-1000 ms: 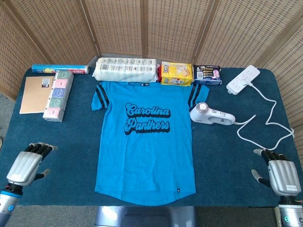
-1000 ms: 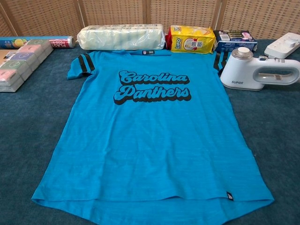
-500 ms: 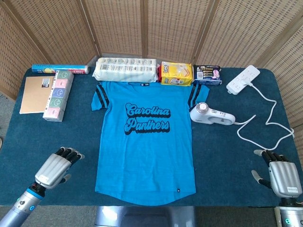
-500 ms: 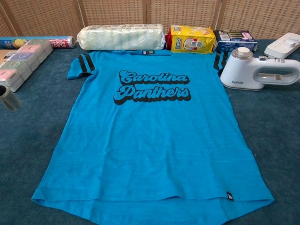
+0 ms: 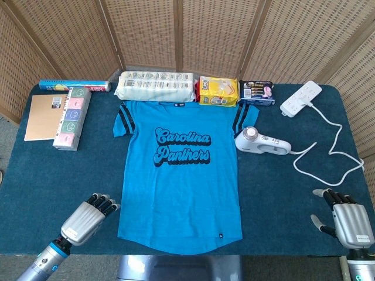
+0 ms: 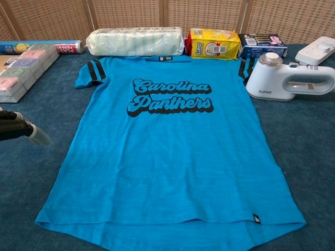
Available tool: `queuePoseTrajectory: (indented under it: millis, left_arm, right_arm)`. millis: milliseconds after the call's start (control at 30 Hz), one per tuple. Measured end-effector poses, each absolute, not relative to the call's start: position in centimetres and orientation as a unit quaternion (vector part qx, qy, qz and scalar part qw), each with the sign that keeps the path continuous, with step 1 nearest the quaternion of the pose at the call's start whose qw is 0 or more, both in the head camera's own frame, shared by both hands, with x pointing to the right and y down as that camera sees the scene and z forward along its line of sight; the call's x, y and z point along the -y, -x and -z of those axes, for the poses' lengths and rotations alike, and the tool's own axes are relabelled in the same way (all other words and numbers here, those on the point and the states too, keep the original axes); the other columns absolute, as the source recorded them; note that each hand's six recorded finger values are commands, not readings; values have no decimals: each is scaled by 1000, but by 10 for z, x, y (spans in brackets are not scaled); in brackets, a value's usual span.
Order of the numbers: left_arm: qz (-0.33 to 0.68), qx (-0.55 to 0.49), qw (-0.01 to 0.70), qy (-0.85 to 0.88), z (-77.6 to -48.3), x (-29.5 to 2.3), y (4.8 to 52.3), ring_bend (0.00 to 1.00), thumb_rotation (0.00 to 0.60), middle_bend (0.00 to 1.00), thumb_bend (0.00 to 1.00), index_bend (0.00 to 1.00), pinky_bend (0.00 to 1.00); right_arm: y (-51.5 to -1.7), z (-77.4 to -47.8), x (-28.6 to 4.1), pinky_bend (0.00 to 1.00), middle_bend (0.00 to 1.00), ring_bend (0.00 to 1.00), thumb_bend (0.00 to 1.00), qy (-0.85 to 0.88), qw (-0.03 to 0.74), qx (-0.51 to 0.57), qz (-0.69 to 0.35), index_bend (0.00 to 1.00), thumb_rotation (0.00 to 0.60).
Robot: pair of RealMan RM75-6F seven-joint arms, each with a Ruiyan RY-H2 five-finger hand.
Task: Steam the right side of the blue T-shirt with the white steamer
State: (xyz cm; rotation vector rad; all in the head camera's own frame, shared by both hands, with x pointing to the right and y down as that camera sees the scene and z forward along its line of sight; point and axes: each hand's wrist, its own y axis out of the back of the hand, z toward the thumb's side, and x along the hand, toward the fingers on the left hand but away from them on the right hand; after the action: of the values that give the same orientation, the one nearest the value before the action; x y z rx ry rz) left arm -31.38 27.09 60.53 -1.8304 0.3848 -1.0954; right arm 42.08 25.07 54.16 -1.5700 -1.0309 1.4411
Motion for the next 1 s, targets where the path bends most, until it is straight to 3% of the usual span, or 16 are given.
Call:
queuePoseTrajectory:
  millis: [667,1000]
  left_arm:
    - [445,-161,487,734,-629,-328,305,217,594,289,142,205,259]
    - [439,-169,485,737,-644,-333,291,217,591,289,159,206,260]
  right_arm:
    - [-425,-534,-266,428,368,426,282,633,380,404,-540,316,572]
    - [-427,-528,-272,432,368,431,282,636,376,415,-532,316,569]
